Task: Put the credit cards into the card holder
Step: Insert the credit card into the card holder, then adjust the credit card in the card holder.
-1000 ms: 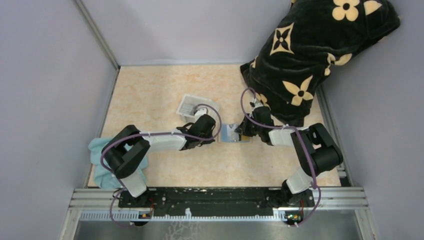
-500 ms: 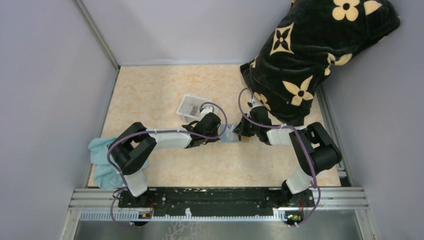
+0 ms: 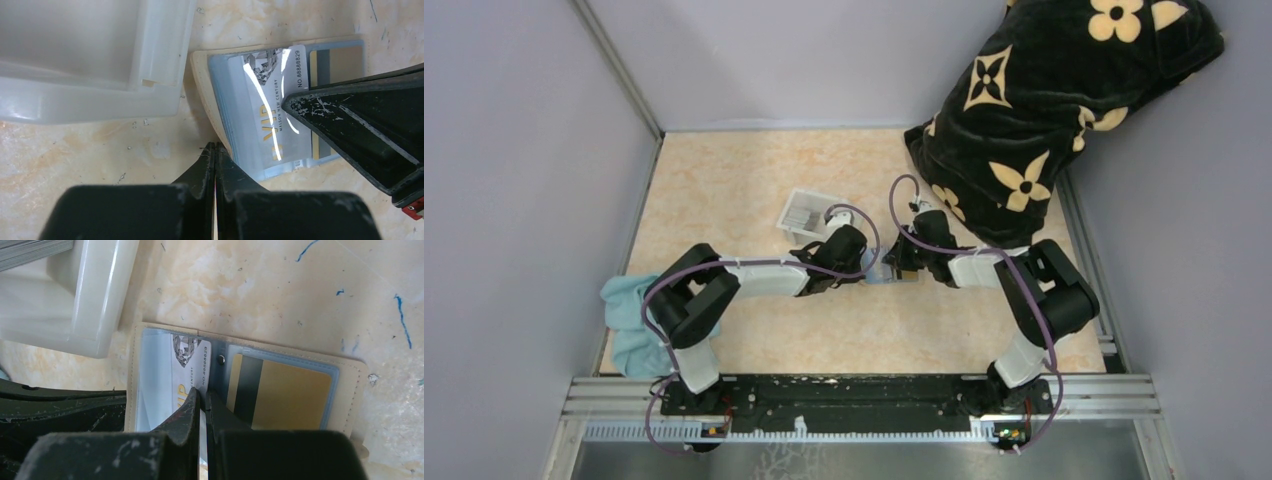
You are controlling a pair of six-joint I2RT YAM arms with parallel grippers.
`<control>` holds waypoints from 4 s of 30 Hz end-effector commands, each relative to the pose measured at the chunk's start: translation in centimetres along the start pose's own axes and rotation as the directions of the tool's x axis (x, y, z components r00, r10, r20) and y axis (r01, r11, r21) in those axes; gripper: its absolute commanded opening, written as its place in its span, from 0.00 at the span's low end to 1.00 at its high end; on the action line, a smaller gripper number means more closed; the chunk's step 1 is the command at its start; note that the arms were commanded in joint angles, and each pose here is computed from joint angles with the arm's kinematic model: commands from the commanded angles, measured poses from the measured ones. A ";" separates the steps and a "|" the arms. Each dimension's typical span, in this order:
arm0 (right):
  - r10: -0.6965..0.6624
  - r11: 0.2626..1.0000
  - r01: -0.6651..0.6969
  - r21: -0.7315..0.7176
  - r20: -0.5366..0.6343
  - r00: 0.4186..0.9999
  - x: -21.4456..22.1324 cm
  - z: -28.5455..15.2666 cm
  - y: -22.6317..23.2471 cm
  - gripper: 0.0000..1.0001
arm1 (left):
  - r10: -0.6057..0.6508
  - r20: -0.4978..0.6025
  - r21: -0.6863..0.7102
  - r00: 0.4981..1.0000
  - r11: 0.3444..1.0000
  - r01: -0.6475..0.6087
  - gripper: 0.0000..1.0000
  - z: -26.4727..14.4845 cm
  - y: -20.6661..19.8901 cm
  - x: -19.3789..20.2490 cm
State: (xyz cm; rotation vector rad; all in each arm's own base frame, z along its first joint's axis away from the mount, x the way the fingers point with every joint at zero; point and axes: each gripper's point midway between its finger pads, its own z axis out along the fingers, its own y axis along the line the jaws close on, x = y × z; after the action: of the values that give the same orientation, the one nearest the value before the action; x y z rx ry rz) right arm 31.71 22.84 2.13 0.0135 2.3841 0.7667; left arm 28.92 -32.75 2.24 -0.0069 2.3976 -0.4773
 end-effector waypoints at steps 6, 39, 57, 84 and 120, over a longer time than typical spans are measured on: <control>-0.039 0.977 0.093 0.190 -0.268 0.963 8.4 -0.5 -3.3 0.12 | 0.066 -0.175 -0.075 0.982 0.994 -0.080 0.00 0.7 3.1 6.2; -0.143 0.891 0.273 0.363 -0.347 0.927 8.9 -1.1 -4.2 0.78 | 0.040 -0.182 -0.260 0.982 0.962 -0.087 0.00 -2.3 9.5 8.2; -0.162 0.743 0.397 0.538 -0.432 0.887 10.1 -1.6 -7.1 0.82 | 0.003 -0.183 -0.242 0.983 0.969 -0.048 0.00 -3.7 9.9 8.8; -0.047 0.649 0.420 0.635 -0.517 0.854 15.4 -2.3 -10.2 0.77 | -0.009 -0.237 -0.116 0.972 0.993 -0.020 0.00 -2.7 6.3 10.6; -0.075 0.650 0.368 0.665 -0.425 0.902 13.1 -3.6 -7.0 0.81 | -0.016 -0.236 -0.125 0.972 0.992 -0.014 0.00 -4.2 7.7 11.2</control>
State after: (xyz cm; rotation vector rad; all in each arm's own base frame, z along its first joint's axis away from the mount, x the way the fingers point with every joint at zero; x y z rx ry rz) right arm 31.69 26.35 1.21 0.0428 2.3589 0.0083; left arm 23.64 -31.78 1.73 -0.1335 2.4043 -0.6719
